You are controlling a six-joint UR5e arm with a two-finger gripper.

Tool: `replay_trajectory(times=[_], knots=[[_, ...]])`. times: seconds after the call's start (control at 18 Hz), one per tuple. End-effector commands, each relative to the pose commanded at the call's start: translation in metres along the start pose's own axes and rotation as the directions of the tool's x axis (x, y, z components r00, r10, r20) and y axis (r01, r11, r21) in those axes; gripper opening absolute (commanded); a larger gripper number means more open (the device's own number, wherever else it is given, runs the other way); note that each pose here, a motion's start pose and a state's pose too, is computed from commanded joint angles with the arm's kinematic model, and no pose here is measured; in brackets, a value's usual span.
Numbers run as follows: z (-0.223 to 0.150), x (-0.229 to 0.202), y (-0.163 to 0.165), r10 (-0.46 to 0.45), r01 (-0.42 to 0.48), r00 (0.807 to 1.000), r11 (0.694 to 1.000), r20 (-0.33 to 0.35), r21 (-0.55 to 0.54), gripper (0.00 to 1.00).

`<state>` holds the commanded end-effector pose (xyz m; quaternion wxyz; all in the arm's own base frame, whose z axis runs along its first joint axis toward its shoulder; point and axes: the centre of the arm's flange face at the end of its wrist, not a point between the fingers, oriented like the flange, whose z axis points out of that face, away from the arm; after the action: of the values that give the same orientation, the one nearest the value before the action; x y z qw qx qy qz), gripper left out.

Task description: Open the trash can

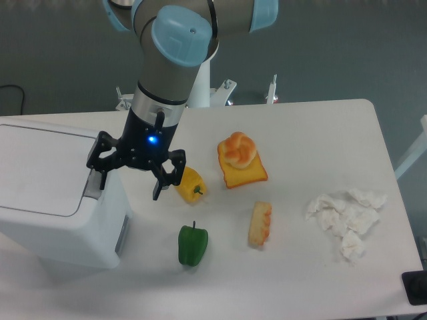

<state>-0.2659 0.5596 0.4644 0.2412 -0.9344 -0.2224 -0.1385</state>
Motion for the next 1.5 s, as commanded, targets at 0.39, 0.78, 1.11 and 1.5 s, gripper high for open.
replay_trajectory(times=[0.39,0.78,1.11,1.5], knots=[[-0.001,0.001,0.000,0.001,-0.001,1.000,1.000,-0.001,0.002,1.00],[-0.014,0.003,-0.008,0.004,-0.004,1.000,1.000,0.007,0.028,1.00],[-0.034,-0.034,-0.016,0.009,-0.012,0.999,0.998,0.044,0.065,1.00],[-0.031,-0.131,-0.008,0.141,-0.137,0.967,0.990,0.210,-0.034,1.00]])
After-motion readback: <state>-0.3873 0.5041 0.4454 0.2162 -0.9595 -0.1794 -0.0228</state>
